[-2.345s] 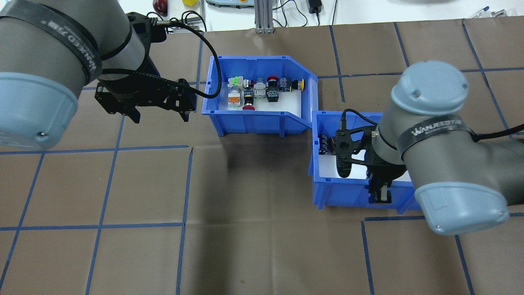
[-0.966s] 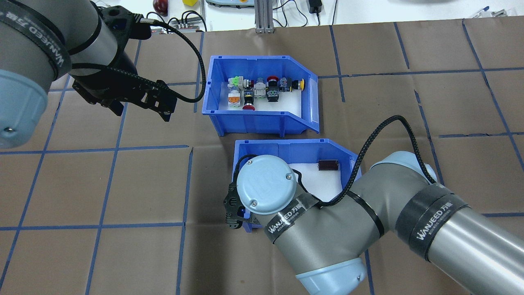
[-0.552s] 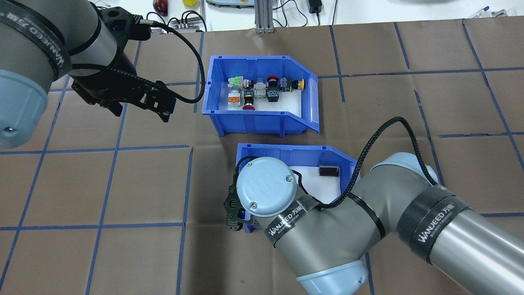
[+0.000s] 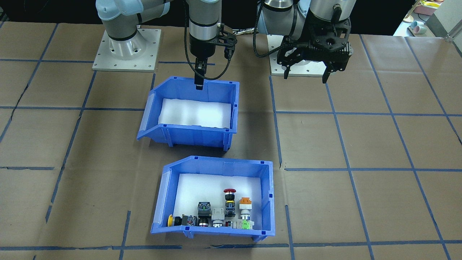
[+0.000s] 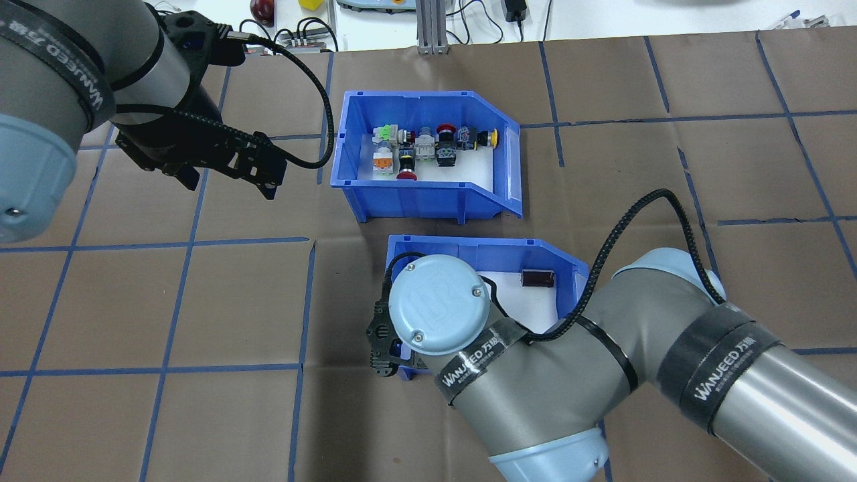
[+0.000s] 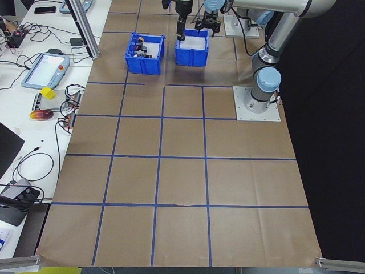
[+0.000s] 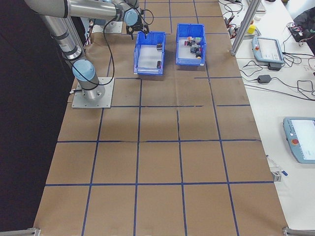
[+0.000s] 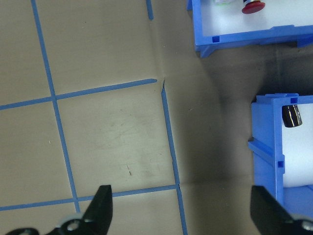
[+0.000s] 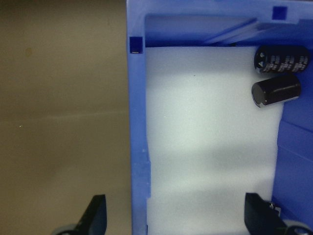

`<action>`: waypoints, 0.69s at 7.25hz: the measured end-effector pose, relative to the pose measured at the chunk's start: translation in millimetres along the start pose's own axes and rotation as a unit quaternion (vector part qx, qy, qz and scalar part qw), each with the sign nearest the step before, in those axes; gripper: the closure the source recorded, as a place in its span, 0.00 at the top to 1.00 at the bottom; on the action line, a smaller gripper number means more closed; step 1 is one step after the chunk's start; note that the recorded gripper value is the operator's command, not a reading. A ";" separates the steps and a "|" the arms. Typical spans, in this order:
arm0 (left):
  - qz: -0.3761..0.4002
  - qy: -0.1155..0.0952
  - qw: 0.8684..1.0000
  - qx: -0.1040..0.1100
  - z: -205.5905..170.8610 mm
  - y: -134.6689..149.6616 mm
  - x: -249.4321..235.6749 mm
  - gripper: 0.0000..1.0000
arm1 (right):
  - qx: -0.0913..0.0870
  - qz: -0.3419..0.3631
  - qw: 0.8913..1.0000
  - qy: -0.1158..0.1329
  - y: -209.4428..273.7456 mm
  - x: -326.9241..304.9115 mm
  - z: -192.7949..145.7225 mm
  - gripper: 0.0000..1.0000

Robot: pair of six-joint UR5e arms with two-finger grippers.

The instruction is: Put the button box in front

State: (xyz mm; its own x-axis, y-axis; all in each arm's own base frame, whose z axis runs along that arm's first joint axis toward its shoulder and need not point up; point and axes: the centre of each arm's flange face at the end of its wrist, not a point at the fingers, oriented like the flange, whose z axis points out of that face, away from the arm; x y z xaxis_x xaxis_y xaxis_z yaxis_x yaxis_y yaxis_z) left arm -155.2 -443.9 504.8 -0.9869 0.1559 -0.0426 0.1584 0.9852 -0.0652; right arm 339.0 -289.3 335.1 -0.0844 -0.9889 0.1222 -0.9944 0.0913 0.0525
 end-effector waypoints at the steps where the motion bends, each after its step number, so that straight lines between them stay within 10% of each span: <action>1: 0.000 0.000 1.000 0.000 0.2 -0.1 -0.2 0.99 | 0.006 0.023 1.000 0.010 15.8 12.2 -14.2 1.00; 5: 0.000 -0.001 1.000 -0.001 0.7 -0.1 -0.3 0.99 | 0.004 0.212 0.977 0.026 120.7 107.7 -39.6 1.00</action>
State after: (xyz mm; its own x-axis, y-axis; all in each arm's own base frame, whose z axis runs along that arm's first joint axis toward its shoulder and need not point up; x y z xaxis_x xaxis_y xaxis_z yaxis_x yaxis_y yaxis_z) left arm -154.9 -444.1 504.1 -0.9867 0.1564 -0.0438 0.1589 0.9853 -0.0624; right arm 212.3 -380.1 393.9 -0.4865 -0.8545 0.1819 -0.8708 0.4912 -0.0211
